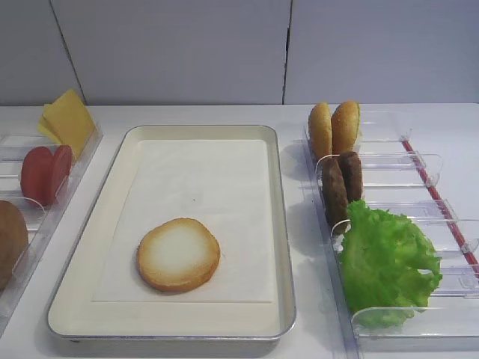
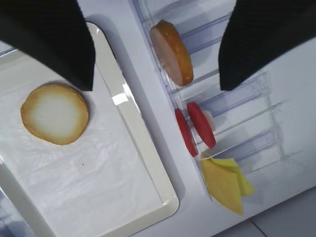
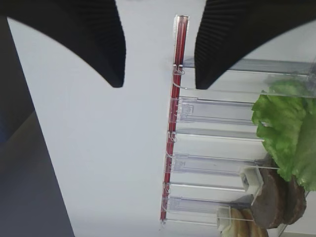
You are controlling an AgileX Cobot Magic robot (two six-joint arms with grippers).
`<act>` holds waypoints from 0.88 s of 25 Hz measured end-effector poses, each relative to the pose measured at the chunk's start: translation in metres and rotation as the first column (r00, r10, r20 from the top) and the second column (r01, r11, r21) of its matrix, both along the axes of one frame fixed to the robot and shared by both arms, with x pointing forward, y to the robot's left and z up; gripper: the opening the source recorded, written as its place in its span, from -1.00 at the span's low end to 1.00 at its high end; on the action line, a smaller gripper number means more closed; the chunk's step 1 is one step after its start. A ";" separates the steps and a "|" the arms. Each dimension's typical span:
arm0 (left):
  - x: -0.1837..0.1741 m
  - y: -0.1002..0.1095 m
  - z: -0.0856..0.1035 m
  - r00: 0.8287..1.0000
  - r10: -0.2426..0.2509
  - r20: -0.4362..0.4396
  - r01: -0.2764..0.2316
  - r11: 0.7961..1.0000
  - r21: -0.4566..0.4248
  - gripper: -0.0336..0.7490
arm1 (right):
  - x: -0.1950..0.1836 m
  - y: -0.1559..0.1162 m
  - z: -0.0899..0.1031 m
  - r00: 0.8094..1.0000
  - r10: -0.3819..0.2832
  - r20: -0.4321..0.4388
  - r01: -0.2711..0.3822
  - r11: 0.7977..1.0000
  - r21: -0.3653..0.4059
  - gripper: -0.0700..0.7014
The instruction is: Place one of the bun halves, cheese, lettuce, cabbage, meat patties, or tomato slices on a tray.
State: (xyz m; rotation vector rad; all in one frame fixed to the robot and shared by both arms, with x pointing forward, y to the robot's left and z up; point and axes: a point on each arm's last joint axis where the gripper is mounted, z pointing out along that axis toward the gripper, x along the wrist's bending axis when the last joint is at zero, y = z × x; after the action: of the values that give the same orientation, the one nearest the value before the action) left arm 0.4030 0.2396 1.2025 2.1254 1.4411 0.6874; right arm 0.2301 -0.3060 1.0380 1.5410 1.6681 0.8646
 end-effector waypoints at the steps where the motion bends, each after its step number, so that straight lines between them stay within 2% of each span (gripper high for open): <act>1: -0.009 0.005 0.000 1.000 0.001 0.010 0.000 1.000 -0.005 0.43 | 0.000 0.000 0.000 1.000 0.000 0.000 0.000 1.000 0.000 0.14; 7: -0.062 0.031 -0.013 0.997 0.004 0.072 -0.002 0.999 -0.038 0.43 | 0.000 0.000 0.000 1.000 0.000 0.000 0.000 1.000 0.000 0.14; 11: -0.096 0.047 -0.029 0.993 0.007 0.115 0.000 0.998 -0.060 0.43 | 0.000 0.000 0.000 1.000 0.000 0.000 0.000 1.000 0.000 0.14; 17: -0.134 0.065 -0.065 0.987 0.008 0.163 0.006 0.996 -0.091 0.43 | 0.000 0.000 0.000 1.000 0.000 0.000 0.000 1.000 0.000 0.14; 22: -0.150 0.068 -0.095 0.979 -0.003 0.204 0.040 0.983 -0.178 0.43 | 0.000 0.000 0.000 1.000 0.000 0.000 0.000 1.000 0.000 0.14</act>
State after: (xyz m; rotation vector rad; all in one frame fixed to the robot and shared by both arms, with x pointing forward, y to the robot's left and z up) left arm 0.2526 0.3072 1.1075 1.8712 1.3160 0.7132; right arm 0.2301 -0.3060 1.0380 1.5410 1.6681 0.8646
